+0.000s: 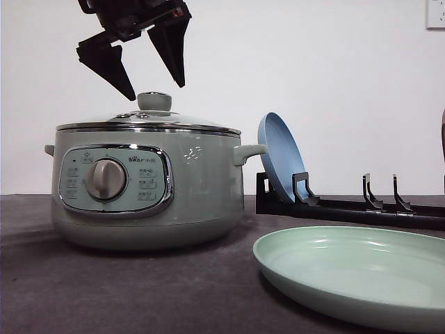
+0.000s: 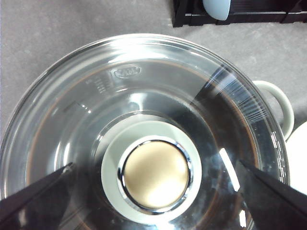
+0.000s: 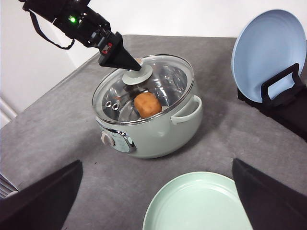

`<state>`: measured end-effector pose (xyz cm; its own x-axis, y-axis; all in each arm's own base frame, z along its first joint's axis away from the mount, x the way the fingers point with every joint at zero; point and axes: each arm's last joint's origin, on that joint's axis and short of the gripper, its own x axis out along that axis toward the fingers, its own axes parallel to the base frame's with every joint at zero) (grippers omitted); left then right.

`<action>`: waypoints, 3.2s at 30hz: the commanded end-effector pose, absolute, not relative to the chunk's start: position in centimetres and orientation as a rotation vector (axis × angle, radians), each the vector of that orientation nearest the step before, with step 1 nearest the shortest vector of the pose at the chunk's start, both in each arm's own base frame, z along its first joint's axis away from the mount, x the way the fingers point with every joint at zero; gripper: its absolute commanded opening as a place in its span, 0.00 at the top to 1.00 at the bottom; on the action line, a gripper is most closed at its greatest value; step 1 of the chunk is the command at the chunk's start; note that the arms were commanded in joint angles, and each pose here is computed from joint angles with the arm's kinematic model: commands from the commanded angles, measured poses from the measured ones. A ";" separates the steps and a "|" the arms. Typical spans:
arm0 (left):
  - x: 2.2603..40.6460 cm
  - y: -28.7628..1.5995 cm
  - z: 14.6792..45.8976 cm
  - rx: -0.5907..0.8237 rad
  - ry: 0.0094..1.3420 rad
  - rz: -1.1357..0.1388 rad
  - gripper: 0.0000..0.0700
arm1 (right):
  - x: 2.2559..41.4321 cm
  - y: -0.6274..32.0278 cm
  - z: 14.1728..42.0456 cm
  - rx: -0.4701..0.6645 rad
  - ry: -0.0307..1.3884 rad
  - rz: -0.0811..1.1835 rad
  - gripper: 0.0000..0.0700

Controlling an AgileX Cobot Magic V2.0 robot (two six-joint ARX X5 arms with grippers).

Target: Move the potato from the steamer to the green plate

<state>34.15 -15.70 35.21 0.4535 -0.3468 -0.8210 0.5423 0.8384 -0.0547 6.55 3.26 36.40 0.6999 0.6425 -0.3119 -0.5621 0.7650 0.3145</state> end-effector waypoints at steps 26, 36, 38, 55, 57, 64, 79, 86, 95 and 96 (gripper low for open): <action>35.0 -17.2 34.0 0.276 0.975 -0.579 0.54 | 6.4 3.2 36.8 0.203 0.410 0.680 0.10; 34.9 -17.1 33.9 0.278 0.989 -0.578 1.00 | 6.4 3.2 36.8 0.204 0.410 0.680 0.10; 35.0 -17.1 34.0 0.277 0.986 -0.578 1.00 | 6.4 3.2 36.8 0.204 0.410 0.680 0.10; 33.6 -16.4 40.8 0.248 0.864 -0.577 1.00 | 6.4 3.2 36.8 0.204 0.410 0.680 0.10; 33.2 -16.3 41.6 0.246 0.852 -0.577 1.00 | 6.4 3.2 36.8 0.204 0.410 0.680 0.10; 32.2 -15.8 43.9 0.228 0.810 -0.573 1.00 | 6.4 3.2 36.8 0.206 0.410 0.680 0.10; 32.1 -14.5 44.7 0.221 0.789 -0.547 1.00 | 6.4 3.2 36.9 0.207 0.410 0.679 0.10; 33.0 -11.7 44.8 0.190 0.797 -0.470 1.00 | 6.4 3.2 36.9 0.207 0.411 0.679 0.10; 34.3 -7.1 44.8 0.136 0.805 -0.341 1.00 | 6.4 3.2 36.8 0.207 0.411 0.679 0.10; 34.4 -6.6 44.8 0.130 0.806 -0.326 1.00 | 6.4 3.2 36.8 0.207 0.411 0.679 0.10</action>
<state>35.15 -6.94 42.76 0.5760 -0.2213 -0.7870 0.3321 0.9430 -0.0221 6.54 3.26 36.36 0.6987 0.6421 -0.3155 -0.5608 0.7654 0.3157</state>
